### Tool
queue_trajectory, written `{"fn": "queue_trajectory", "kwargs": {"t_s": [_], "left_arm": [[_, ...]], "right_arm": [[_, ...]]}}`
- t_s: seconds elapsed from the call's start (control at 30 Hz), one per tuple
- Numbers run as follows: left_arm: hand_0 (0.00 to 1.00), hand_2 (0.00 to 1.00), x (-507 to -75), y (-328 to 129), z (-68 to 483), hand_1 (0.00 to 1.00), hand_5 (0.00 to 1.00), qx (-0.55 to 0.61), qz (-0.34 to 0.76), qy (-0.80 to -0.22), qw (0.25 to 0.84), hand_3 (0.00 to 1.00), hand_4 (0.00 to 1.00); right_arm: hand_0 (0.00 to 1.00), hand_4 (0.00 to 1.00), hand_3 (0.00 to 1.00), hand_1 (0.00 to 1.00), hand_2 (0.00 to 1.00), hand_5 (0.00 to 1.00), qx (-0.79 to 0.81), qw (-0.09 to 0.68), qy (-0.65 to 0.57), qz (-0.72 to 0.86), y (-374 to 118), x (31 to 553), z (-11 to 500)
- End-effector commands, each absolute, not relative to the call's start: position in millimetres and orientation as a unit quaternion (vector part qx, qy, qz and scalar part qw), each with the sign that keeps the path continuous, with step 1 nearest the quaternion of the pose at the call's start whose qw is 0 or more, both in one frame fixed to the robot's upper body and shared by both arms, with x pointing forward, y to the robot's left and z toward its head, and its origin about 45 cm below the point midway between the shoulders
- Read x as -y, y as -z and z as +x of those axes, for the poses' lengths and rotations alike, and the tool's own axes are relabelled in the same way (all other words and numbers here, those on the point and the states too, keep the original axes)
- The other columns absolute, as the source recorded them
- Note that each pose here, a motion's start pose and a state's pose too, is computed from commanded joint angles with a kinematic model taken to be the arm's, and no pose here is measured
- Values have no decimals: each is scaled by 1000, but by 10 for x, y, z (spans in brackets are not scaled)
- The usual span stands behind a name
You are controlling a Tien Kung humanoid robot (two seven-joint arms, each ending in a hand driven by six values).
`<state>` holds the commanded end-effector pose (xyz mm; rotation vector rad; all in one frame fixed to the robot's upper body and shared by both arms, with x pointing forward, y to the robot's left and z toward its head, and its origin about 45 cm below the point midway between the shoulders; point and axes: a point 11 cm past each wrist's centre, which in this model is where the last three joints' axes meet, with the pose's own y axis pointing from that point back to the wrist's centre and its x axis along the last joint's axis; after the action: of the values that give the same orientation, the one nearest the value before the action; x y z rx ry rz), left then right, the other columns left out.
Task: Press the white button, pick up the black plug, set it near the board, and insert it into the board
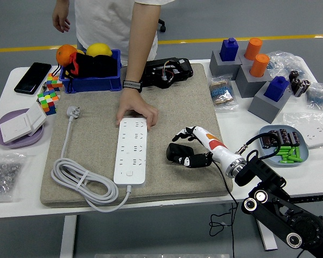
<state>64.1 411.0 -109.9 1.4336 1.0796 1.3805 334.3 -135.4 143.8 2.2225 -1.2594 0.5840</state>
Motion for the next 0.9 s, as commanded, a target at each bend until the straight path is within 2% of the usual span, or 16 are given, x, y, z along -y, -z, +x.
{"fn": "queue_trajectory", "kwargs": {"t_s": [0.07,0.1,0.27,0.3,0.83,0.87,0.9], "left_arm": [[652,642,-4109,1100,637,643,27,-432,574,-551,425,684,583],[652,644,-4109,1101,635,643,27,-432,574,-551,425,684,583],[652,644,-4108,1102,628,643,27,-432,575,-550,425,684,583],[652,644,-4108,1102,626,643,26,-432,575,-550,425,685,583],[653,643,-4090,1109,616,643,26,-434,573,-551,425,684,583],[653,644,-4088,1110,616,643,26,-434,572,-551,425,685,583],[653,644,-4086,1111,616,643,26,-435,572,-551,424,685,583]], "right_arm": [[712,877,458,709,687,67,465,260,-214,819,-1421,1367,3341],[684,854,368,693,675,62,465,262,-212,819,-1411,1374,3341],[684,854,368,693,675,62,465,265,-209,819,-1384,1386,3337],[641,833,342,668,636,63,465,265,-208,819,-1379,1388,3337],[612,827,343,643,610,39,464,264,-207,820,-1352,1345,3349],[604,855,409,637,610,18,464,264,-207,820,-1351,1344,3351],[604,855,409,637,610,18,464,265,-207,820,-1350,1344,3354]]}}
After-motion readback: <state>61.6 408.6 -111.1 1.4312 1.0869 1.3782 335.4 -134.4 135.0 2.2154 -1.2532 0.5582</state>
